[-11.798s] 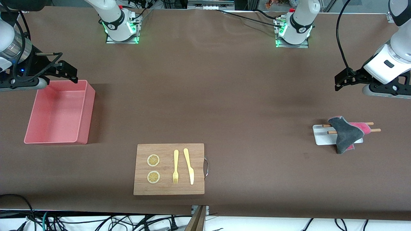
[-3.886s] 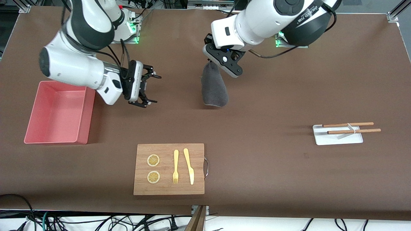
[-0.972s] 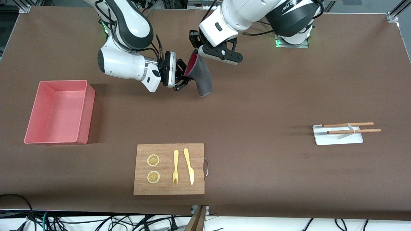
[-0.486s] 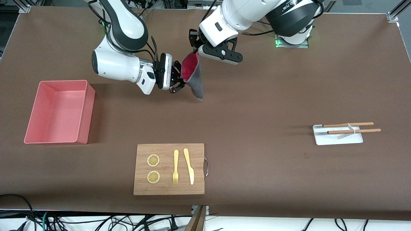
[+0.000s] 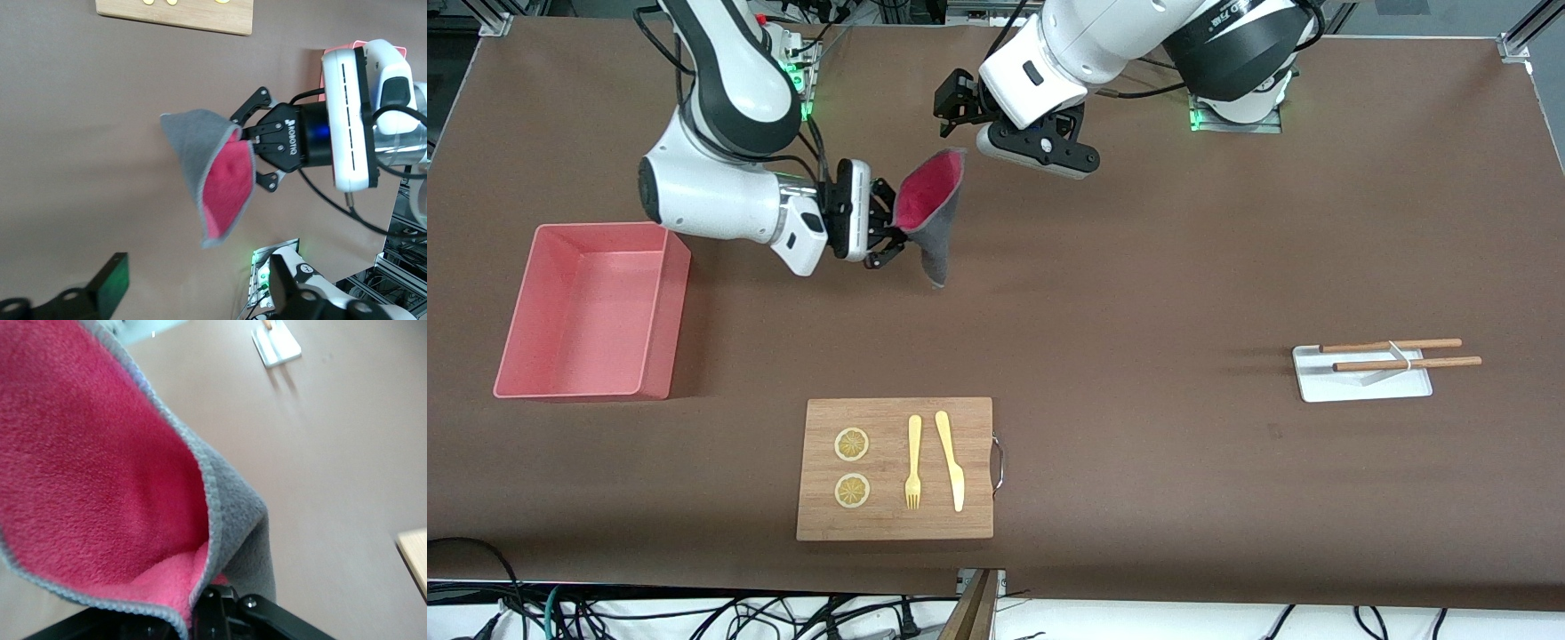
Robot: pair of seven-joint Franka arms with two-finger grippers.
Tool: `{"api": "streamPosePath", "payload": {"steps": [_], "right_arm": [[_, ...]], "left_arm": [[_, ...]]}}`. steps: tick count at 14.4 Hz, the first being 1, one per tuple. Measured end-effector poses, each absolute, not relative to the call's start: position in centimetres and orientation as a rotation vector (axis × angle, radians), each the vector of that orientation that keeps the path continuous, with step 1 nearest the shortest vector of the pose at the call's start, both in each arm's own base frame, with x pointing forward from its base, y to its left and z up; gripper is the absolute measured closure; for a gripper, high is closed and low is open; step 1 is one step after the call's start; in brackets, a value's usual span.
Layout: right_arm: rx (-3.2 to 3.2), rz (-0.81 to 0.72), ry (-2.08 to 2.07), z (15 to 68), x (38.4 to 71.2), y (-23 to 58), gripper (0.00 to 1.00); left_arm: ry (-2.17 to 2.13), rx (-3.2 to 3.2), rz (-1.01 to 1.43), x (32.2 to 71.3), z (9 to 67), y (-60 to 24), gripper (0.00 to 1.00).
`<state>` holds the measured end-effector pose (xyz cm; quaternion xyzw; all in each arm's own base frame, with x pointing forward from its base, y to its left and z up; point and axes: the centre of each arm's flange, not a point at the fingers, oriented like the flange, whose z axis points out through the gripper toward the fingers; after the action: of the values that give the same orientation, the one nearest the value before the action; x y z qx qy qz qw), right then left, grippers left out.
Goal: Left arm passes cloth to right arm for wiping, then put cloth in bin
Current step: 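Pull the cloth away with the right gripper while the left gripper releases, then wipe the table beside the wooden board with the cloth in the right gripper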
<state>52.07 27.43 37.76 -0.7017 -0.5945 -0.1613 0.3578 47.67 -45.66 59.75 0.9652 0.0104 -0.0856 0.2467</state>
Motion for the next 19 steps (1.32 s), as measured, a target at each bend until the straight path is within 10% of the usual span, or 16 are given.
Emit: {"api": "streamPosePath", "payload": {"steps": [19], "right_arm": [[-2.517, 0.286, -1.623, 26.8, 57.2, 3.9, 0.98]], "left_arm": [[0.001, 3.099, -0.33, 54.8, 57.4, -26.6, 0.0]]}}
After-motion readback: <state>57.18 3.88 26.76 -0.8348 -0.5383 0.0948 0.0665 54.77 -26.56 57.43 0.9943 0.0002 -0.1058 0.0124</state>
